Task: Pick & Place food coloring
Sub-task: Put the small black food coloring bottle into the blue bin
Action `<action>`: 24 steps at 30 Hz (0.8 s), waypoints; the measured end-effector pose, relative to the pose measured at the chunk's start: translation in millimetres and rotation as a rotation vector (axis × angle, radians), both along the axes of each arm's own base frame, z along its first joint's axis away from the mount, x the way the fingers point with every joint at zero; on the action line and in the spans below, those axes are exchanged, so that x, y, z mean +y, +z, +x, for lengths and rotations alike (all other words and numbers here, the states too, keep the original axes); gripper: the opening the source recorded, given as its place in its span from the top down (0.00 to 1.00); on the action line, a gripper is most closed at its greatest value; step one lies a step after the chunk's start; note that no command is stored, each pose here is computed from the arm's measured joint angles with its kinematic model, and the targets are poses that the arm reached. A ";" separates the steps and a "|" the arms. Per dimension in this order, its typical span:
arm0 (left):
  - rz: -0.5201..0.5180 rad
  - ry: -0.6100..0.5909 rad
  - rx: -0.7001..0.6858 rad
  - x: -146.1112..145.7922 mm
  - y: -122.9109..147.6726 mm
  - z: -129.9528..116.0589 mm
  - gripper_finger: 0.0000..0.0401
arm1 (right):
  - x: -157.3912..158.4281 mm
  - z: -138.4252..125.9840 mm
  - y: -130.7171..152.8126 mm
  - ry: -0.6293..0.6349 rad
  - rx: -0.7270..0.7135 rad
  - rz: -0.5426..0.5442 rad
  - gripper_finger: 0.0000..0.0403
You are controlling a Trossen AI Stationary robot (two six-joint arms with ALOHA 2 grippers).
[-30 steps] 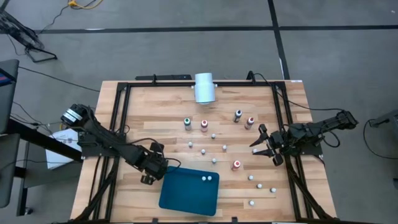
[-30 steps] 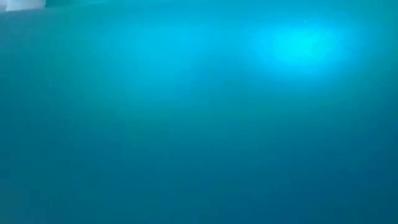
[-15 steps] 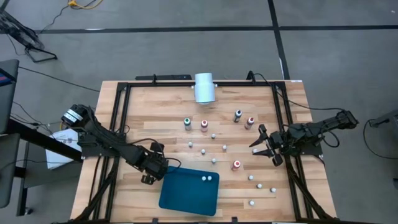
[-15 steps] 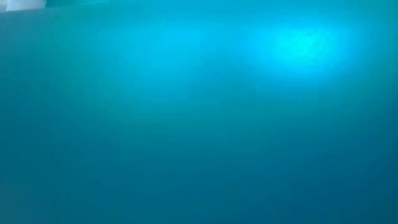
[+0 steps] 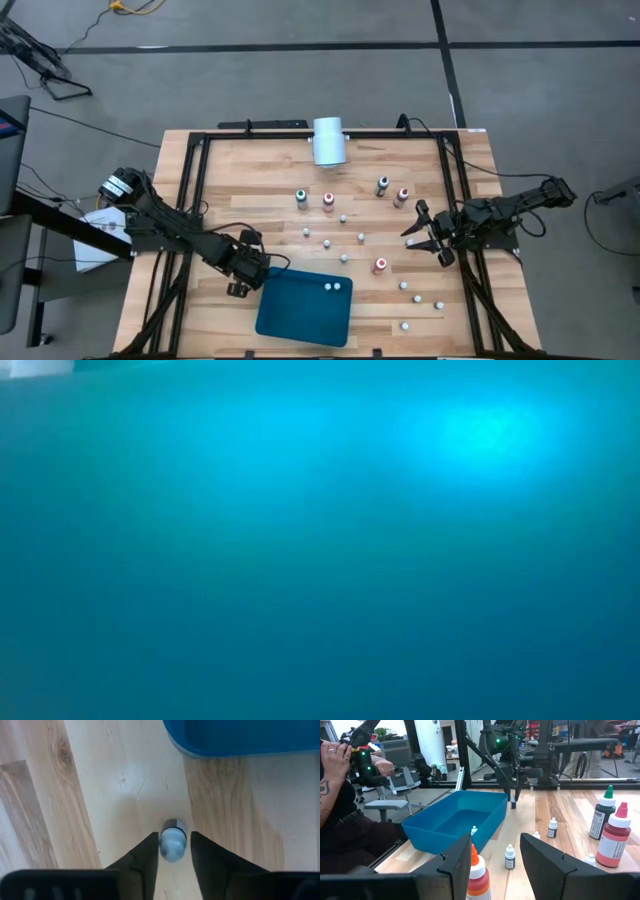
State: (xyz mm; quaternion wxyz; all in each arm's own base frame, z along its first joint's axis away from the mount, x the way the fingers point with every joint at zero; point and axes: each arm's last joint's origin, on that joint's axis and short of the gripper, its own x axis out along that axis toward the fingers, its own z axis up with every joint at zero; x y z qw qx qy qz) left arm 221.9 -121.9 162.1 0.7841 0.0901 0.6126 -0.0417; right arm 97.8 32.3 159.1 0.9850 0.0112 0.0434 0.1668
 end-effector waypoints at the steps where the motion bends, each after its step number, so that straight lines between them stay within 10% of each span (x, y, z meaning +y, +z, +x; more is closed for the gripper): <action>1: 0.000 0.000 0.000 0.0 0.1 0.0 0.78 | 0.0 0.0 0.0 0.000 0.000 0.000 0.61; 13: -0.021 -0.011 -0.010 -2.8 3.9 -0.7 0.83 | 0.0 0.0 0.0 0.000 0.000 0.000 0.61; 24: -0.069 0.024 -0.085 -3.2 63.6 -15.8 0.85 | 0.0 0.0 0.0 0.000 0.000 0.000 0.61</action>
